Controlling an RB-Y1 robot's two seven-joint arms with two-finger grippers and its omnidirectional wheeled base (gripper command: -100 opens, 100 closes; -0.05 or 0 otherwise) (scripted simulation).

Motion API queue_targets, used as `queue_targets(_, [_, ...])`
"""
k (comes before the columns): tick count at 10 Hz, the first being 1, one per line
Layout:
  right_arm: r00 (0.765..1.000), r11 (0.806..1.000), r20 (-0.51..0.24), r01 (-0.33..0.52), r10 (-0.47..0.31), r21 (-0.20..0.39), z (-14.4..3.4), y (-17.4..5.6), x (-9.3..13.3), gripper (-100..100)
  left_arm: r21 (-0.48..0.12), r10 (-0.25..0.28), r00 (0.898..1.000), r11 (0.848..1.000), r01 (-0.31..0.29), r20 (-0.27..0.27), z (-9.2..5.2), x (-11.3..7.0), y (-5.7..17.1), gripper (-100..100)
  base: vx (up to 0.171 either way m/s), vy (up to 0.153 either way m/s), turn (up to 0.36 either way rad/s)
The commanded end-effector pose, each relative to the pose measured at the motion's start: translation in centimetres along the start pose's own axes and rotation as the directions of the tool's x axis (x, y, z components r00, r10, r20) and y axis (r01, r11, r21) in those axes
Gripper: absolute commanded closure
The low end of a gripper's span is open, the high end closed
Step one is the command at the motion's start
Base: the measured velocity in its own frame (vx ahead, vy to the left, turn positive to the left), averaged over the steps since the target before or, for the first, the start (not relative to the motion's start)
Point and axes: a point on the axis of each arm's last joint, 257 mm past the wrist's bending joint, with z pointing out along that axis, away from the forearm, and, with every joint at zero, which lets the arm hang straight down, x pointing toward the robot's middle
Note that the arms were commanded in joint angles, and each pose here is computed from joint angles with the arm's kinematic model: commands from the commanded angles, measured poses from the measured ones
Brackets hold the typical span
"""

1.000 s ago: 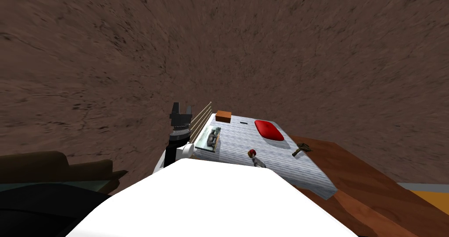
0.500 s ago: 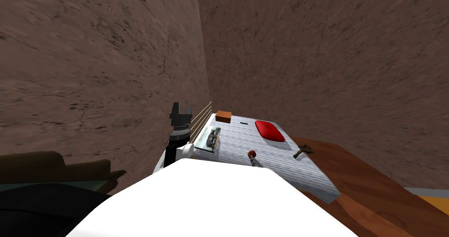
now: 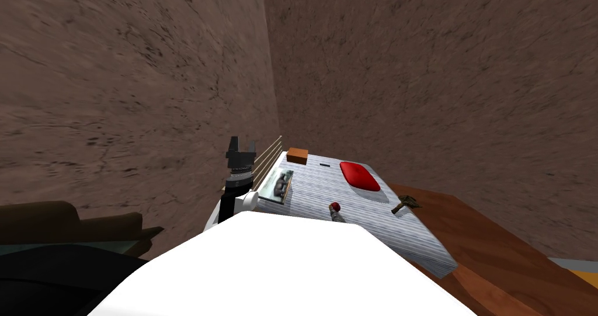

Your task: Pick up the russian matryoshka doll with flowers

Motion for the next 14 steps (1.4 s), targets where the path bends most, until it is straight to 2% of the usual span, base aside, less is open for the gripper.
queue_targets(1, [0.999, 0.999, 0.026, -0.033, 0.033, 0.006, 0.3, -1.1, -1.0, -100, 0.0, 0.0, 1.0, 1.0, 0.0, 0.0, 0.0, 0.0, 0.0, 0, 0.025, -0.072, 0.029])
queue_targets(3, [0.996, 0.997, 0.047, -0.074, 0.074, 0.014, 0.5, -2.6, -1.7, -100, 0.0, 0.0, 1.0, 1.0, 0.0, 0.0, 0.0, 0.0, 0.0, 0, 0.024, -0.097, 0.014])
queue_targets(4, [0.998, 0.998, 0.04, -0.058, 0.058, 0.011, 0.5, -2.0, -1.3, -100, 0.0, 0.0, 1.0, 1.0, 0.0, 0.0, 0.0, 0.0, 0.0, 0, 0.015, -0.06, 0.013])
queue_targets(5, [0.997, 0.998, 0.042, -0.062, 0.062, 0.012, 0.6, -2.1, -1.4, 0, 0.0, 0.0, 1.0, 1.0, 0.0, 0.0, 0.0, 0.0, 0.0, 0, 0.003, -0.011, 0.001])
queue_targets(6, [0.996, 0.997, 0.043, -0.073, 0.073, -0.003, 0.3, -2.8, -2.5, -100, 0.0, 0.0, 1.0, 1.0, 0.0, 0.0, 0.0, 0.0, 0.0, 0, 0.005, -0.071, 0.068])
queue_targets(14, [0.994, 0.994, 0.03, -0.103, 0.104, -0.031, -1.3, -6.2, -6.1, -100, 0.0, 0.0, 1.0, 1.0, 0.0, 0.0, 0.0, 0.0, 0.0, 0, 0.003, -0.098, 0.067])
